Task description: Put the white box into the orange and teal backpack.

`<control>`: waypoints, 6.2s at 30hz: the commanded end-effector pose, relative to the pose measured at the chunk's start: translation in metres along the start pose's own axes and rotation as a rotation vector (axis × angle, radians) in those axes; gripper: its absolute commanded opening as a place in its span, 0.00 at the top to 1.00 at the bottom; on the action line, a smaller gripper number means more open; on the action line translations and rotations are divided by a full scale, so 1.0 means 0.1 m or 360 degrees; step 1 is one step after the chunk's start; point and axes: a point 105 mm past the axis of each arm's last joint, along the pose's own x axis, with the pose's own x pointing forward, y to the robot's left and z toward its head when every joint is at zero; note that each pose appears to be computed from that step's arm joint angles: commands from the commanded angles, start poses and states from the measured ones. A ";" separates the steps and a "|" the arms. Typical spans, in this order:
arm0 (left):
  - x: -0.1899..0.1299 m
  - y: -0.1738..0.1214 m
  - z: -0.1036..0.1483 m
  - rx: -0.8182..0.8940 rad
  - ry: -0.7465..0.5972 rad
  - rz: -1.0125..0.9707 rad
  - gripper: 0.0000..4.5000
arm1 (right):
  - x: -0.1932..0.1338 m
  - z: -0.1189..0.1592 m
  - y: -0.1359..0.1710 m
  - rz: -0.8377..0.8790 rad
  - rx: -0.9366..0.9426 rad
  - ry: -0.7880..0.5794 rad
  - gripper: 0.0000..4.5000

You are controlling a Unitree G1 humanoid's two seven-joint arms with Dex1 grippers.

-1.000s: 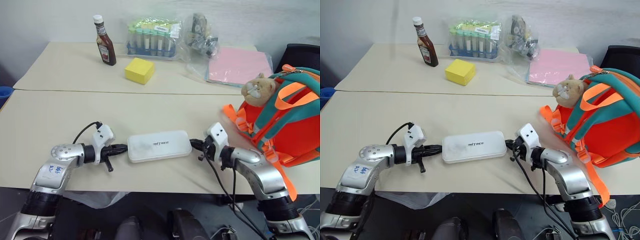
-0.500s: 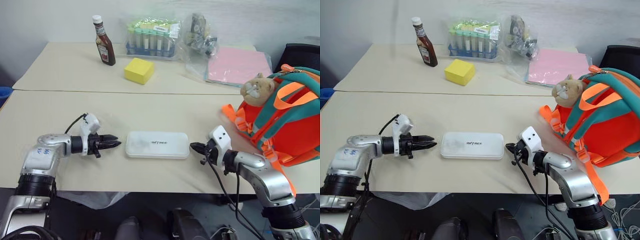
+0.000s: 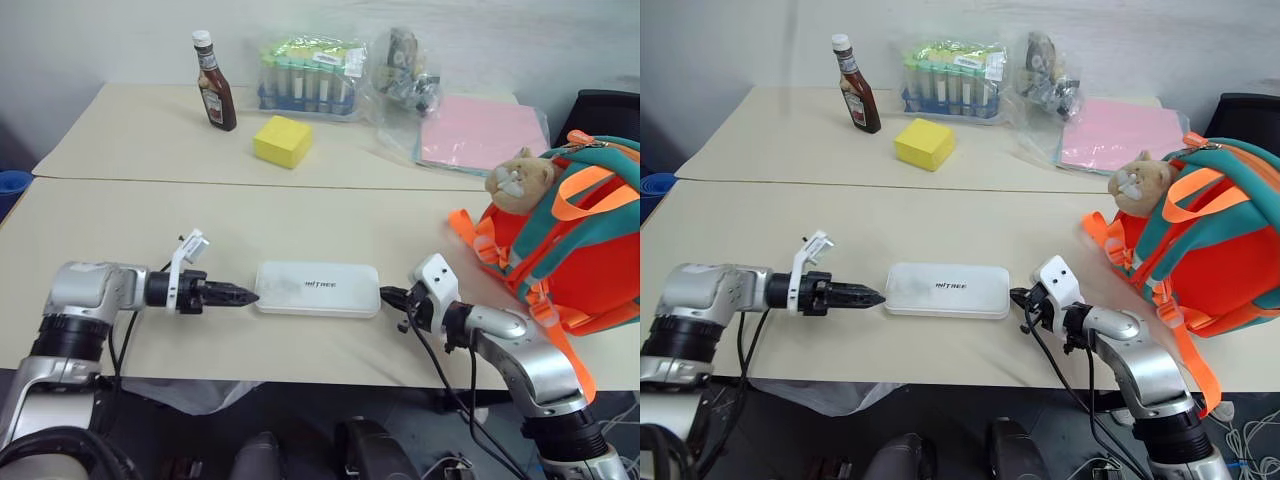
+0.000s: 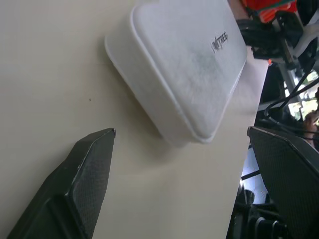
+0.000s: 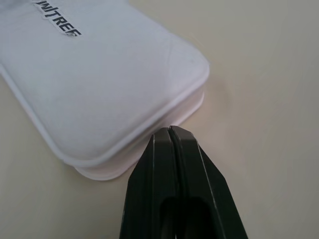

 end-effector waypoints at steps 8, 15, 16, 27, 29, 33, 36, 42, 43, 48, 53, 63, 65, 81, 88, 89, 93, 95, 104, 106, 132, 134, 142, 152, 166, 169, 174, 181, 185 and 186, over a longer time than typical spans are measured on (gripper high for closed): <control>0.44 -0.06 0.08 -0.0104 0.0085 -0.0161 0.01 | 0.02 0.08 0.06 0.0024 -0.0070 -0.0060 1.00; 0.39 -0.21 0.30 -0.0150 -0.0036 -0.0321 0.34 | -0.04 0.01 0.04 -0.0017 -0.0060 -0.0042 1.00; 0.37 -0.23 0.33 -0.0155 -0.0054 -0.0344 0.40 | -0.05 0.00 0.04 -0.0021 -0.0058 -0.0041 1.00; 0.19 -0.50 0.45 -0.0174 -0.0227 -0.0540 0.69 | -0.77 -0.02 -0.12 -0.0350 0.0161 -0.0082 0.88; 0.15 -0.55 0.43 -0.0176 -0.0252 -0.0562 0.69 | -0.97 0.02 -0.11 -0.0404 0.0144 -0.0075 0.70; 0.07 -0.66 0.44 -0.0141 -0.0316 -0.0580 0.69 | -1.49 0.14 -0.18 -0.0559 0.0382 -0.0217 0.41; 0.03 -0.73 0.47 -0.0107 -0.0365 -0.0591 0.69 | -1.73 0.22 -0.36 -0.0695 0.0448 -0.0290 0.24; 0.09 -0.76 0.51 -0.0018 -0.0367 -0.0498 0.69 | -1.67 0.34 -0.59 -0.0746 0.0442 -0.0337 0.00; 0.09 -0.79 0.54 -0.0016 -0.0375 -0.0518 0.69 | -1.62 0.36 -0.66 -0.0771 0.0461 -0.0365 0.00; 0.04 -0.93 0.64 0.0048 -0.0436 -0.0603 0.69 | -1.35 0.46 -0.84 -0.0757 0.0530 -0.0480 0.00; -0.01 -0.96 0.66 0.0106 -0.0454 -0.0564 0.69 | -1.20 0.43 -1.04 -0.0814 0.0498 -0.0482 0.09; -0.23 -0.88 0.80 0.0196 -0.0654 -0.0395 0.69 | -1.01 0.69 -0.93 -0.0521 0.0359 -0.0536 0.79; -0.29 -0.88 0.85 0.0244 -0.0694 -0.0365 0.69 | -0.92 0.87 -0.70 -0.0267 0.0280 -0.0551 0.93; -0.63 -1.35 1.19 0.0837 -0.0889 -0.0605 0.69 | -1.44 1.30 0.62 0.1184 0.0153 -0.0303 0.99; -0.44 -1.46 1.20 0.0988 -0.0840 -0.0715 0.69 | -1.45 1.12 0.45 0.1051 0.0193 -0.0177 0.99; -0.41 -1.47 1.19 0.1009 -0.0831 -0.0719 0.69 | -1.44 1.09 0.42 0.1034 0.0199 -0.0174 0.99; -0.21 -1.39 1.11 0.1154 -0.0690 -0.0624 0.69 | -1.42 1.03 0.34 0.0972 0.0245 -0.0181 0.99; -0.11 -1.30 1.07 0.1242 -0.0611 -0.0543 0.69 | -1.43 1.00 0.31 0.0957 0.0252 -0.0173 0.99; -0.20 -1.32 1.31 0.1386 -0.0710 -0.0493 0.69 | -1.64 0.94 0.35 0.1012 0.0327 -0.0129 0.99; -0.23 -1.34 1.35 0.1390 -0.0720 -0.0502 0.69 | -1.67 0.95 0.37 0.1020 0.0319 -0.0131 0.99; 0.32 -1.20 1.04 0.1834 -0.0216 -0.0450 0.69 | -1.49 0.92 0.21 0.0911 0.0262 -0.0147 0.99; 0.47 -1.28 1.06 0.1843 -0.0208 -0.0518 0.69 | -1.46 0.92 0.22 0.0919 0.0248 -0.0147 0.99; 1.02 -1.54 1.05 0.1907 -0.0090 -0.0726 0.69 | -1.31 0.89 0.25 0.0912 0.0196 -0.0138 0.99; 0.94 -1.77 1.12 0.1740 -0.0059 -0.1031 0.69 | -1.32 0.84 0.34 0.0919 0.0171 -0.0098 0.99; 0.69 -1.49 0.72 0.1695 0.0344 -0.1046 0.69 | -1.36 0.86 0.45 0.0943 0.0157 -0.0071 0.99; 0.87 -1.53 0.84 0.1740 0.0122 -0.1006 0.69 | -1.36 0.86 0.45 0.0940 0.0156 -0.0068 0.99; 1.28 -1.87 1.06 0.1614 -0.0255 -0.1022 0.69 | -1.33 0.88 0.47 0.0934 0.0145 -0.0090 0.99; 1.95 -2.03 0.81 0.1774 -0.0076 -0.0898 0.69 | -1.25 0.85 0.45 0.0885 0.0145 -0.0111 0.99; 1.95 -1.95 0.79 0.1852 -0.0027 -0.0831 0.42 | -1.20 0.83 0.42 0.0830 0.0139 -0.0129 0.99; 1.89 -1.92 0.79 0.1864 -0.0024 -0.0824 0.35 | -1.20 0.83 0.41 0.0817 0.0143 -0.0133 0.99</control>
